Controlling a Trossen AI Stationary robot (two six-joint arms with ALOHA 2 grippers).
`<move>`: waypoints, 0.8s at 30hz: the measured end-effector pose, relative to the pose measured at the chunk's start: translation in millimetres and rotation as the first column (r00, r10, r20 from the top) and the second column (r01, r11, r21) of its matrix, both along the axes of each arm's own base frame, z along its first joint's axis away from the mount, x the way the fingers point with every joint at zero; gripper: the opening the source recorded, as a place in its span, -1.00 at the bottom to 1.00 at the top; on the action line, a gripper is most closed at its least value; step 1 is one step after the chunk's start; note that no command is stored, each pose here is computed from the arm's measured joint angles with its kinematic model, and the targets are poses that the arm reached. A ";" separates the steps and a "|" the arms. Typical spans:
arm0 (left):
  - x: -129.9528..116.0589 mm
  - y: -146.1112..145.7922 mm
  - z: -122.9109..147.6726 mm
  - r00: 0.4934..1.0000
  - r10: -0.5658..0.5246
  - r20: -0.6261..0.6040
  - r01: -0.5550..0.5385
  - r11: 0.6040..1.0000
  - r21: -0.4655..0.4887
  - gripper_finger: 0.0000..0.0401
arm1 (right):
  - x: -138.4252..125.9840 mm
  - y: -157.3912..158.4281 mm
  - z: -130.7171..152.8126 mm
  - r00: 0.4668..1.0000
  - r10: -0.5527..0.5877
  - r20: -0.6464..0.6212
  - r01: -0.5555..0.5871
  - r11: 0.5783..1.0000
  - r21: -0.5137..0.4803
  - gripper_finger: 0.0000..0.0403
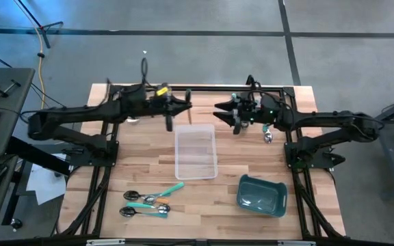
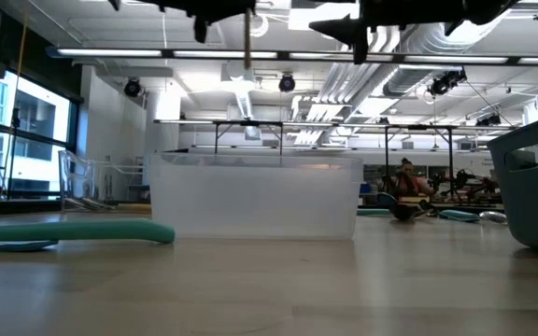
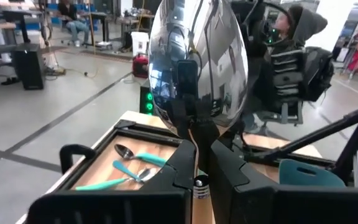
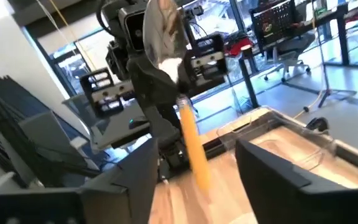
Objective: Sort silverware by color (type)
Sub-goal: Put the yellow spoon into the transparent bin
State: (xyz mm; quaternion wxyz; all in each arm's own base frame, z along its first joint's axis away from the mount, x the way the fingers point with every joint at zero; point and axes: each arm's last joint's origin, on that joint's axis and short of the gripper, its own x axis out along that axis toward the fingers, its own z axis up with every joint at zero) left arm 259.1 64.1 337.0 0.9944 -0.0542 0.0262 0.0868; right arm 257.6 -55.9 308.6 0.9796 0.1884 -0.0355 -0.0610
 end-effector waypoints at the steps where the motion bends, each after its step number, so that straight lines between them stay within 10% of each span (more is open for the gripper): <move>1: -7.3 -1.7 0.4 1.000 0.000 0.008 0.000 1.000 0.004 -0.97 | -3.0 -0.9 2.6 1.000 -0.007 0.005 0.007 1.000 -0.012 0.05; 12: -78.3 -21.7 -15.2 0.987 0.007 0.158 0.002 0.999 -0.054 -0.97 | -19.0 7.6 16.4 0.984 0.179 0.011 -0.174 0.965 -0.197 0.16; 24: -88.8 -30.4 -11.9 0.979 -0.042 0.198 0.051 0.998 -0.041 -0.97 | -18.5 10.9 14.6 0.970 0.244 -0.008 -0.240 0.949 -0.205 -0.20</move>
